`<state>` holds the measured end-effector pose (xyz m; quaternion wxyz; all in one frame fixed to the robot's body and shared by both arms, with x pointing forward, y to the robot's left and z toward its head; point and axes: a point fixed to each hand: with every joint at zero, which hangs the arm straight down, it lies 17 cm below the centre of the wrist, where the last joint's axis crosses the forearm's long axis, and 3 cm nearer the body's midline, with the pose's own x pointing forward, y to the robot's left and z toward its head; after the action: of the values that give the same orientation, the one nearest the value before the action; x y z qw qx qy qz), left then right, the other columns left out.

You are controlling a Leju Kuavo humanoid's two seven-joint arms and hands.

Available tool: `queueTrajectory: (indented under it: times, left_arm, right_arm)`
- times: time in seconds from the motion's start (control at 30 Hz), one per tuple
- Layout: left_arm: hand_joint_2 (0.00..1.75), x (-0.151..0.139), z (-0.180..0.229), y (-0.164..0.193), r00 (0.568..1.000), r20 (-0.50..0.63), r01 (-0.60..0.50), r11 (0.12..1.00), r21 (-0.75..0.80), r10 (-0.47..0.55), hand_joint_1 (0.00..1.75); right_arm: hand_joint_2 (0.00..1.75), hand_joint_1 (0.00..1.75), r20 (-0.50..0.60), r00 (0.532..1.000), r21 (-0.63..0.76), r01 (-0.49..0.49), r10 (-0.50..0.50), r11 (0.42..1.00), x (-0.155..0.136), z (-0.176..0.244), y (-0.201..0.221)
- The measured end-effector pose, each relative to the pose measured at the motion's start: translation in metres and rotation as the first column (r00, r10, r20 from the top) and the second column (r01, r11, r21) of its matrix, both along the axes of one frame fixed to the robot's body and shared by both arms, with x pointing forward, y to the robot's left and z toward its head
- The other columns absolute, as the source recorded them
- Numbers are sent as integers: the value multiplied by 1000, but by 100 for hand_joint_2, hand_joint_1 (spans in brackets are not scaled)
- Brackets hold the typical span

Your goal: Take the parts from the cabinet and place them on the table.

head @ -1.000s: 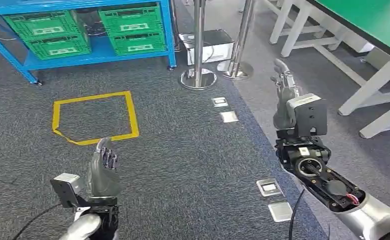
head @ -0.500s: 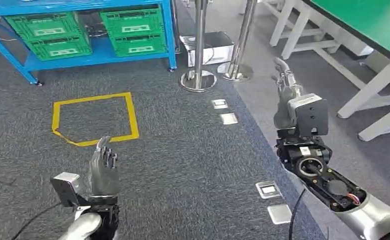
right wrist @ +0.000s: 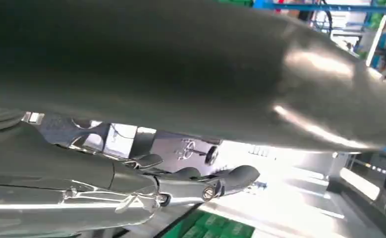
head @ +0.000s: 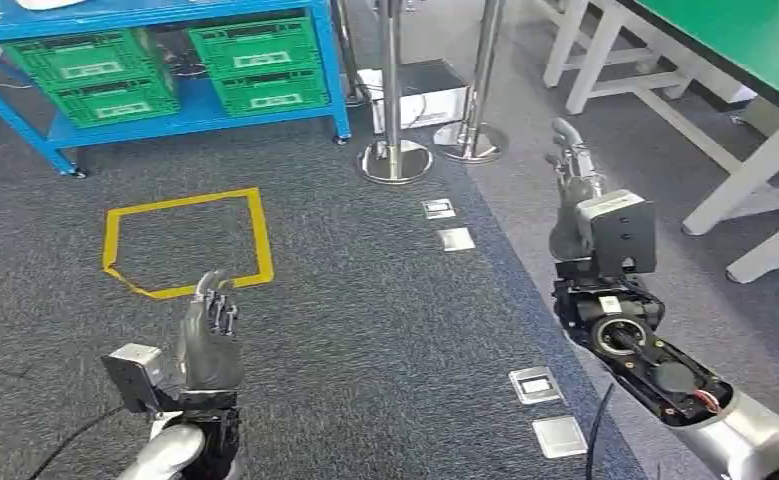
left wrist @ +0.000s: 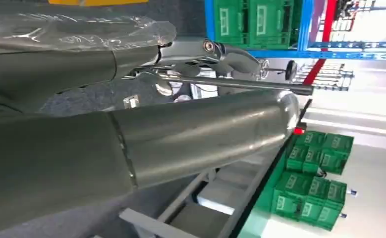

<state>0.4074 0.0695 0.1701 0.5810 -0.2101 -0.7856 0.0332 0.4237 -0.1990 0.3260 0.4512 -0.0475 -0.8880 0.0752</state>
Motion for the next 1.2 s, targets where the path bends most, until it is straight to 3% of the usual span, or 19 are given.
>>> queueTrajectory:
  times: [1.2]
  left_arm:
    - [0, -7, -4, 1, 1000, 0, -3, 1000, 16, 3, 0]
  right_arm:
    - [0, 0, -10, 1000, -26, -14, 14, 1000, 1, -2, 5]
